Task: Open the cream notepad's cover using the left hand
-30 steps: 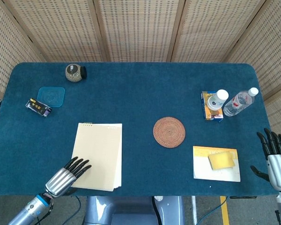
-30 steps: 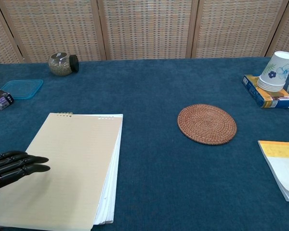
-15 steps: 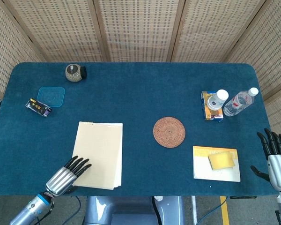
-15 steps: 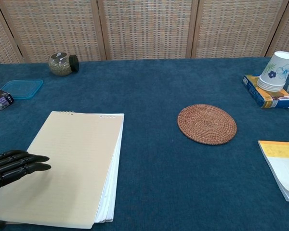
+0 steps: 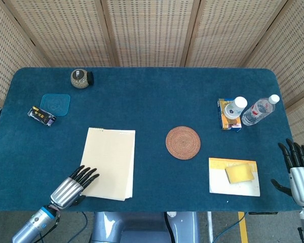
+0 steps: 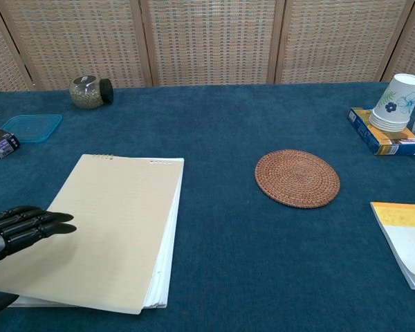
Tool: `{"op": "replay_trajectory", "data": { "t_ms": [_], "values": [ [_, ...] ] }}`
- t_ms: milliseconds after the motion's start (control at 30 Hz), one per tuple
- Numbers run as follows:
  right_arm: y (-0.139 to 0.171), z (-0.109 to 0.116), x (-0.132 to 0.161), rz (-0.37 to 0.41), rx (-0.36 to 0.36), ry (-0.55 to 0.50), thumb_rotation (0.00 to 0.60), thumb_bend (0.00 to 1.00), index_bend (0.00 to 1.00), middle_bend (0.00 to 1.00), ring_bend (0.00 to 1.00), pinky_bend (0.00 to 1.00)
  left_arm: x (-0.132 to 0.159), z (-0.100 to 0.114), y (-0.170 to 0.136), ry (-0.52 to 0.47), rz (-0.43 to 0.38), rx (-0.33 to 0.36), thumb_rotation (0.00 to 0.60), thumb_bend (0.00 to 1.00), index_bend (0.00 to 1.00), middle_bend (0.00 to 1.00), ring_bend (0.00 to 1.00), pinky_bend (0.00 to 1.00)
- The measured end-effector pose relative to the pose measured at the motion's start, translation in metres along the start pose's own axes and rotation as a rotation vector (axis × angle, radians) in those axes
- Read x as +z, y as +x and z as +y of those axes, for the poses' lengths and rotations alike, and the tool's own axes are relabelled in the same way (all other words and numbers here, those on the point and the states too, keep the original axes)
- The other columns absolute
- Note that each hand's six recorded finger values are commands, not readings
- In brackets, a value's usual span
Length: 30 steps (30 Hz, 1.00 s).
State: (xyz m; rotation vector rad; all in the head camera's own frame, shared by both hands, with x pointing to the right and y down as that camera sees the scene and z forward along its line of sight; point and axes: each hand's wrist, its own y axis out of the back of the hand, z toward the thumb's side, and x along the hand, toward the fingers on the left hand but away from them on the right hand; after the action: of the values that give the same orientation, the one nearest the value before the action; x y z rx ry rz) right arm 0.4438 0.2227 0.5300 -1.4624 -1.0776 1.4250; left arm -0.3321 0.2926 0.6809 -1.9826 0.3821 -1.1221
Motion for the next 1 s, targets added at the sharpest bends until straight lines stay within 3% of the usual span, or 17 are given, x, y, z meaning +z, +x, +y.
{"op": "replay_trajectory", "data": {
  "t_ms": [567, 1000],
  "values": [
    [-0.001, -0.002, -0.001, -0.006, 0.008, 0.001, 0.6, 0.0, 0.0, 0.0, 0.0, 0.0, -0.002, 0.026, 0.022, -0.041, 0.015, 0.052, 0.6, 0.44, 0.0, 0.0, 0.0, 0.0],
    [-0.002, -0.003, -0.002, -0.01, 0.01, -0.002, 0.6, 0.0, 0.0, 0.0, 0.0, 0.0, -0.001, 0.019, 0.027, -0.01, 0.009, -0.021, 0.6, 0.44, 0.0, 0.0, 0.0, 0.0]
  ]
}}
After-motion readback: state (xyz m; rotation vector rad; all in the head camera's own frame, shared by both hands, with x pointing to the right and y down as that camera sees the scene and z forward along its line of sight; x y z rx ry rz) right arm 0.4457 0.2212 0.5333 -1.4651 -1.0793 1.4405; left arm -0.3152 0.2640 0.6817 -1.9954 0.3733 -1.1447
